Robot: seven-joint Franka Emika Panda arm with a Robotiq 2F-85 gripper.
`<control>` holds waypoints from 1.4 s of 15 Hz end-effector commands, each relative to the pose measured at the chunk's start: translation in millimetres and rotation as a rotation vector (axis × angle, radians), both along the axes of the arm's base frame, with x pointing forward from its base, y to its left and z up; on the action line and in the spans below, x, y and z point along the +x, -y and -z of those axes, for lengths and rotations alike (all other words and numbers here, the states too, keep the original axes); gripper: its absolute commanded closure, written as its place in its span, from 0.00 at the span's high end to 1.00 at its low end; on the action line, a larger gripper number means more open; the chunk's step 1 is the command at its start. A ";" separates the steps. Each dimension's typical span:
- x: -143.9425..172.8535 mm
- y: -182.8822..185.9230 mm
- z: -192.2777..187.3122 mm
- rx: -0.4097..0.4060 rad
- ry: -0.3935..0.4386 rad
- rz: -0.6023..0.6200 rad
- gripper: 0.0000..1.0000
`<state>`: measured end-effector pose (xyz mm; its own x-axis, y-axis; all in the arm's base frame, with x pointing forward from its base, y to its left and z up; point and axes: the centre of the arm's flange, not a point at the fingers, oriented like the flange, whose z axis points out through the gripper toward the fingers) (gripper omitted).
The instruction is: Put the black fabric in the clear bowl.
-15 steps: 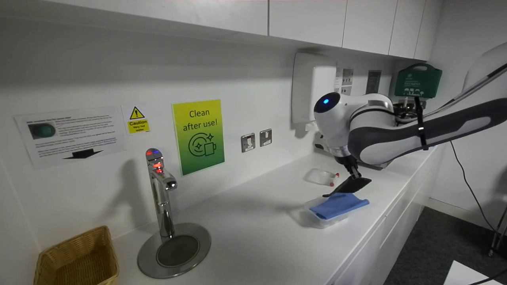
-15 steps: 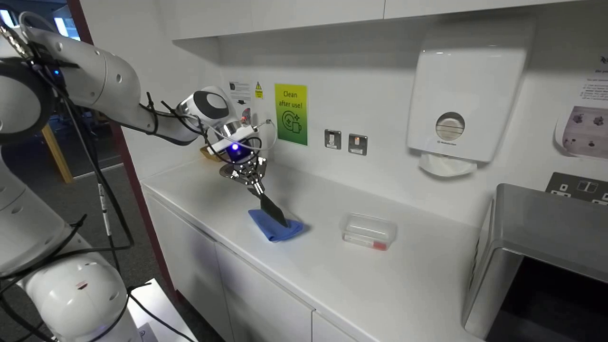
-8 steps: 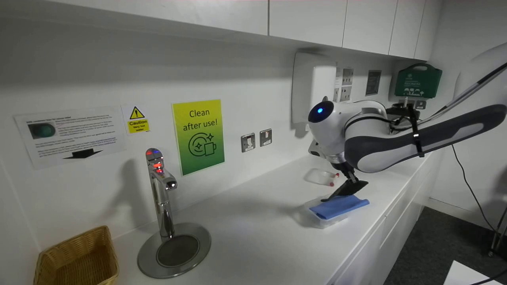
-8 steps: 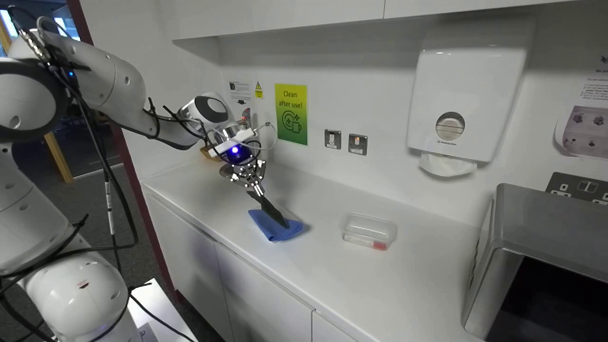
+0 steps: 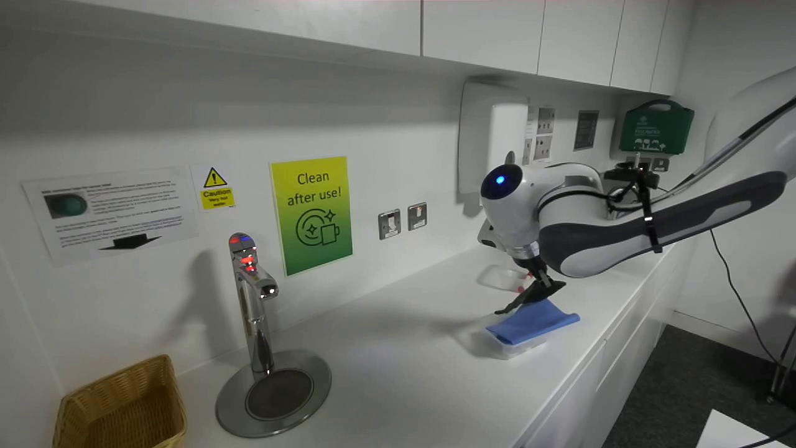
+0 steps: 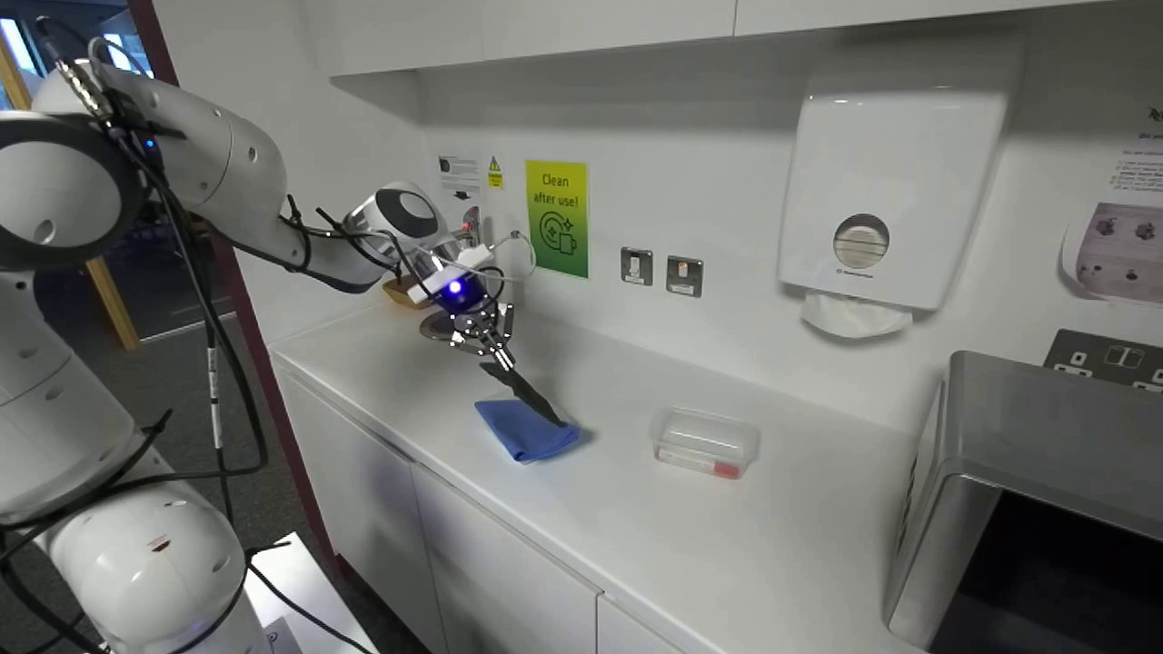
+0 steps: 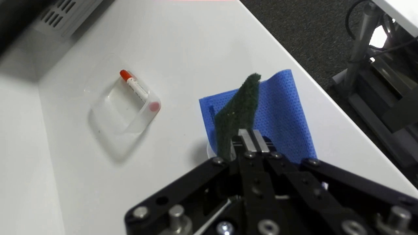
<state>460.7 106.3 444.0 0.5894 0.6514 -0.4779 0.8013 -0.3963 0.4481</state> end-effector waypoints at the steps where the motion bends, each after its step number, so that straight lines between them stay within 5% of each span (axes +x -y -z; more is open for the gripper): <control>1: 8.7 -0.7 -2.7 -0.012 0.063 -0.035 0.00; 21: 8.5 -10.9 -8.2 0.001 0.113 -0.012 0.00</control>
<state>470.8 114.7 441.0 0.6192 0.6638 -0.4195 0.7674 -0.3983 0.5024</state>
